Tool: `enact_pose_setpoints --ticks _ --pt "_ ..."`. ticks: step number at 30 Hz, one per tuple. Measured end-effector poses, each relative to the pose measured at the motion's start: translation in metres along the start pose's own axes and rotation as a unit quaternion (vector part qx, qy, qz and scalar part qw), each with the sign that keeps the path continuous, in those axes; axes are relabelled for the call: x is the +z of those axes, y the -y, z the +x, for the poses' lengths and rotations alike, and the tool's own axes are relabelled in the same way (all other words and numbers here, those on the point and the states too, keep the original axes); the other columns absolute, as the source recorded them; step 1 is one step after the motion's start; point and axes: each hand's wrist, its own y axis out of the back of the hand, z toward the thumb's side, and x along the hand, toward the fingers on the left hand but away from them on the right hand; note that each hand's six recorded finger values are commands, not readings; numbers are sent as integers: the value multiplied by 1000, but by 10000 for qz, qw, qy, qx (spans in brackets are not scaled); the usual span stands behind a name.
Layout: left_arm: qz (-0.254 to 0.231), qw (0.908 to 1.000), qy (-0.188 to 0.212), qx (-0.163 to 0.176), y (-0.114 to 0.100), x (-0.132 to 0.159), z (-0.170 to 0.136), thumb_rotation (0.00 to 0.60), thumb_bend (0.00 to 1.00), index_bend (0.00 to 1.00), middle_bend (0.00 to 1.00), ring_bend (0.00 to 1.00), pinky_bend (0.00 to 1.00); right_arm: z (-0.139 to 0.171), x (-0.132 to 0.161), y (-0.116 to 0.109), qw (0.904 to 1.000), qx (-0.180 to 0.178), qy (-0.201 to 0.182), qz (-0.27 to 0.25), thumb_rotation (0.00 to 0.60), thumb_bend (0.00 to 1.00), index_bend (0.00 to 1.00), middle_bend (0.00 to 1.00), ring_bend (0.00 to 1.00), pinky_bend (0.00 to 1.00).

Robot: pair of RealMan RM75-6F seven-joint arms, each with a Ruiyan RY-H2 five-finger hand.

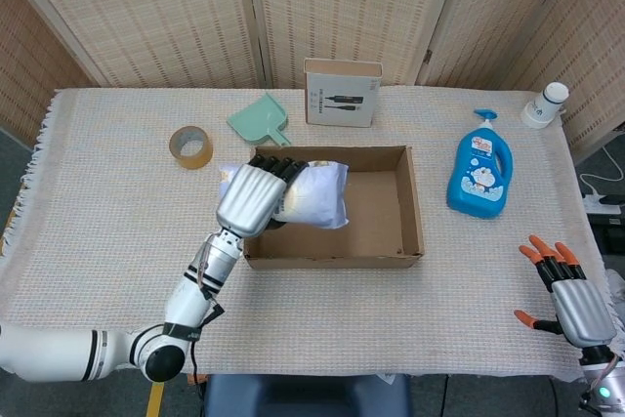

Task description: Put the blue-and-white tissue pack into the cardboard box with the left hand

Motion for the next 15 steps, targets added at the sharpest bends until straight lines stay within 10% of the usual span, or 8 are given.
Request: enact_pose_setpoints --ticks 15 --pt "-274 9988 185 357 35 71 43 600 270 523 620 515 613 1 -10 -6 9999 -29 139 -24 600 0 123 0 0 0"
